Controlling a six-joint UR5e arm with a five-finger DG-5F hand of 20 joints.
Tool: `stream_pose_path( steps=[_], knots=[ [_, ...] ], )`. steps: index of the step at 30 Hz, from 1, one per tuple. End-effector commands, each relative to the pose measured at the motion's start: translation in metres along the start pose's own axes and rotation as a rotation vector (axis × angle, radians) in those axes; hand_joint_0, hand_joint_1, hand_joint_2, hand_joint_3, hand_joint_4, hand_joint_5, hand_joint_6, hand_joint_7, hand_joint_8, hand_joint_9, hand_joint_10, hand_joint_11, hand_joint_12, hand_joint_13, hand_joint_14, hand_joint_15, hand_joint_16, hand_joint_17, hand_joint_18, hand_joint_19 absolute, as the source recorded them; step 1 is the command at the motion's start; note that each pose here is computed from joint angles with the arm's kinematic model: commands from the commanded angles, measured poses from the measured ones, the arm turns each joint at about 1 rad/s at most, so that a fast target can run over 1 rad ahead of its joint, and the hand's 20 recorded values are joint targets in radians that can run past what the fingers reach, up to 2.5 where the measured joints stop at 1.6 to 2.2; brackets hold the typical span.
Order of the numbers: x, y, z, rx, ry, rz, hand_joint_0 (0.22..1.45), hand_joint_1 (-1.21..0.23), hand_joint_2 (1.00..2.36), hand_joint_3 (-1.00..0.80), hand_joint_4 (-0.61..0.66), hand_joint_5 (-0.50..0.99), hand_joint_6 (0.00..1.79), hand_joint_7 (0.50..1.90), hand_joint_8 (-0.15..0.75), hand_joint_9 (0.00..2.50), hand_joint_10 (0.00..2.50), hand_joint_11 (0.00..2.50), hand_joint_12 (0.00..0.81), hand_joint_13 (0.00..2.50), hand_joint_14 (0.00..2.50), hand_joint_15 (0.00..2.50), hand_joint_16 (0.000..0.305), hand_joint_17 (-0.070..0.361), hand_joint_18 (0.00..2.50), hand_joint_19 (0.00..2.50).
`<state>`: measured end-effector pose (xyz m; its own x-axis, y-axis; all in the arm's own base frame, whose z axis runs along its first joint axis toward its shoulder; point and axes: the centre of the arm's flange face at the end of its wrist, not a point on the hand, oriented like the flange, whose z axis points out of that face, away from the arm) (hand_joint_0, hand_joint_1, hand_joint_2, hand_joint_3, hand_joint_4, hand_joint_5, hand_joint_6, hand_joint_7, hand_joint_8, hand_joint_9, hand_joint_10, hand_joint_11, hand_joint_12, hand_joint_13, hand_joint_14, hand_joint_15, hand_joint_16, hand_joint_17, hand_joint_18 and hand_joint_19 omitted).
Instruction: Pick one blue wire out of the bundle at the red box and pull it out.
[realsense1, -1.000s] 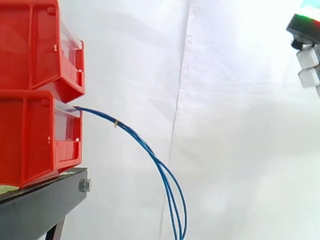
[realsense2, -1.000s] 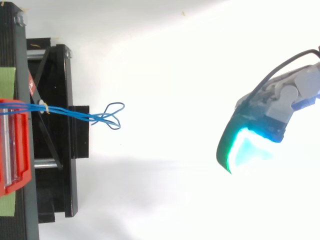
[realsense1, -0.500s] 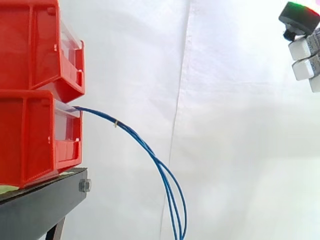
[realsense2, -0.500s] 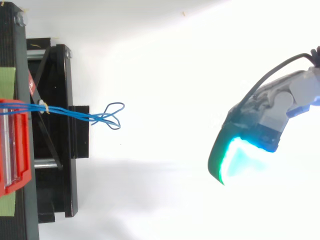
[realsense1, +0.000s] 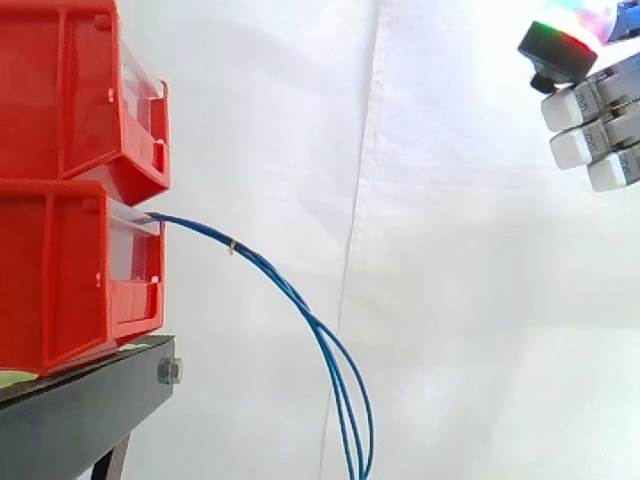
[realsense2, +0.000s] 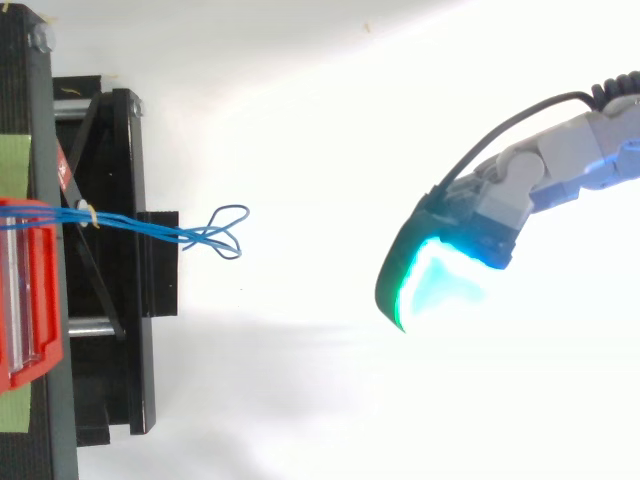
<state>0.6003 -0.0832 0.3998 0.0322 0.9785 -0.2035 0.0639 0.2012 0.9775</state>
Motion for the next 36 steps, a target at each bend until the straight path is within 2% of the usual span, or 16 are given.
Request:
stream_pose_path(
  steps=[1,7,13,17,19,23,24,27,30,31,33,36],
  knots=[
    [0.0,0.0,0.001,0.004,-0.026,-0.001,0.57,-0.52,1.0,-0.47,0.37,-0.19,0.5,0.73,0.339,0.56,0.0,0.08,0.397,0.44,0.0,0.14,0.052,0.116,0.34,0.25],
    [0.003,0.004,0.003,-0.011,-0.059,0.002,0.57,-0.52,1.0,-0.47,0.37,-0.18,0.5,0.73,0.341,0.57,0.0,0.08,0.4,0.46,0.01,0.15,0.052,0.117,0.36,0.26],
    [0.006,0.003,0.003,-0.005,-0.067,0.004,0.57,-0.52,1.0,-0.47,0.38,-0.18,0.5,0.73,0.343,0.58,0.0,0.09,0.401,0.47,0.01,0.16,0.052,0.116,0.38,0.27],
    [0.006,0.002,0.002,0.011,-0.089,0.003,0.57,-0.52,1.0,-0.47,0.38,-0.18,0.5,0.74,0.343,0.58,0.0,0.09,0.403,0.48,0.0,0.16,0.052,0.116,0.39,0.27],
    [0.006,0.0,0.0,0.029,-0.085,0.002,0.57,-0.52,1.0,-0.47,0.38,-0.18,0.5,0.73,0.343,0.59,0.0,0.09,0.401,0.48,0.0,0.17,0.052,0.116,0.4,0.28],
    [0.005,-0.001,-0.001,0.036,-0.092,0.004,0.57,-0.52,1.0,-0.47,0.39,-0.18,0.5,0.74,0.343,0.6,0.0,0.1,0.401,0.49,0.0,0.17,0.051,0.116,0.41,0.29],
    [0.006,-0.006,0.001,0.051,-0.098,0.0,0.57,-0.52,1.0,-0.48,0.39,-0.18,0.5,0.74,0.344,0.6,0.0,0.1,0.402,0.49,0.0,0.17,0.051,0.116,0.41,0.29],
    [0.005,-0.006,0.001,0.05,-0.103,0.0,0.56,-0.52,1.0,-0.49,0.39,-0.18,0.5,0.74,0.347,0.6,0.0,0.1,0.405,0.49,0.0,0.17,0.052,0.117,0.41,0.29],
    [0.008,-0.011,0.005,0.056,-0.096,0.002,0.55,-0.52,1.0,-0.49,0.39,-0.18,0.5,0.74,0.346,0.6,0.0,0.1,0.404,0.49,0.01,0.18,0.052,0.117,0.41,0.29],
    [0.009,-0.016,0.008,0.058,-0.1,0.003,0.55,-0.52,1.0,-0.5,0.39,-0.18,0.5,0.74,0.347,0.6,0.0,0.1,0.405,0.49,0.0,0.18,0.052,0.117,0.41,0.29],
    [0.01,-0.015,0.008,0.051,-0.101,0.001,0.55,-0.52,1.0,-0.5,0.39,-0.18,0.5,0.74,0.345,0.6,0.0,0.1,0.405,0.5,0.0,0.18,0.052,0.117,0.41,0.29],
    [0.009,-0.014,0.009,0.048,-0.118,0.006,0.55,-0.52,1.0,-0.5,0.37,-0.18,0.5,0.74,0.348,0.6,0.0,0.11,0.406,0.5,0.0,0.18,0.052,0.118,0.42,0.28]
  ],
)
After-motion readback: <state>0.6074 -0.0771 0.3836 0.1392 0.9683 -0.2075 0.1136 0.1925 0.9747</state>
